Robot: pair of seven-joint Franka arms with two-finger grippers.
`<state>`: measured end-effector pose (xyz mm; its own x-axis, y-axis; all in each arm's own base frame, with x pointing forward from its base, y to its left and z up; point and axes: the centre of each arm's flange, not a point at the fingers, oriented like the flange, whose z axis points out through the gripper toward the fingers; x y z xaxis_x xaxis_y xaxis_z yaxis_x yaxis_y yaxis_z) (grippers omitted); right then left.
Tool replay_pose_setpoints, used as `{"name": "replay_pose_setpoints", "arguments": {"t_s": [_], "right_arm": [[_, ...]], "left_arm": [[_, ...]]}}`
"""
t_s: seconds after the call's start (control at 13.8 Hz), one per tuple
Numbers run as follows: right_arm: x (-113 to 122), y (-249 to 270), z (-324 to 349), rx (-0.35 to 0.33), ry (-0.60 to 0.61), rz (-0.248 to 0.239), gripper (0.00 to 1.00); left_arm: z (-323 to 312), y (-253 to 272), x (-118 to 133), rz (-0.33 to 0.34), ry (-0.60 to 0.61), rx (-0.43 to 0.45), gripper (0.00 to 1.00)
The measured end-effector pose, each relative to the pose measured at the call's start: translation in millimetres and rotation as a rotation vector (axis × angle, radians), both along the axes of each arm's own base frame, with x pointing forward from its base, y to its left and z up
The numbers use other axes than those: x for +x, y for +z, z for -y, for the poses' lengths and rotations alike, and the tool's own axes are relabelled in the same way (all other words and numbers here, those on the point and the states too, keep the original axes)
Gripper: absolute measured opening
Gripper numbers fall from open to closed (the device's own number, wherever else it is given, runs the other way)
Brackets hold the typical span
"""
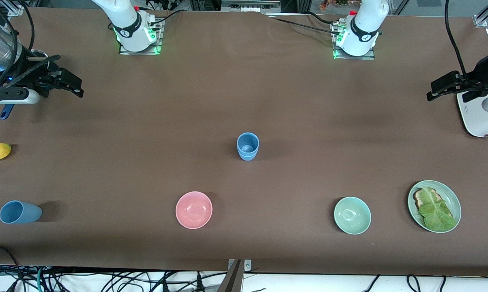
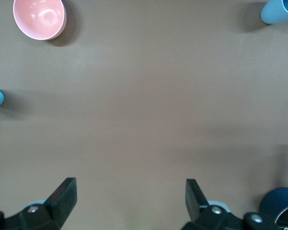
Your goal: Stack blue cups with both arms
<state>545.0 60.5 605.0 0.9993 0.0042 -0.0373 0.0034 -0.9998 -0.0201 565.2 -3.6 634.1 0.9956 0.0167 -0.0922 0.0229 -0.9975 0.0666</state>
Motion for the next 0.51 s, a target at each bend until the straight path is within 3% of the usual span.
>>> {"name": "replay_pose_setpoints", "arguments": {"t_s": [0.51], "right_arm": [[2.0,-3.7,0.0,-0.001,0.0,-0.007,1.0]], "left_arm": [[-0.4,-2.3,1.2,-0.004,0.0,0.003,1.0]]}}
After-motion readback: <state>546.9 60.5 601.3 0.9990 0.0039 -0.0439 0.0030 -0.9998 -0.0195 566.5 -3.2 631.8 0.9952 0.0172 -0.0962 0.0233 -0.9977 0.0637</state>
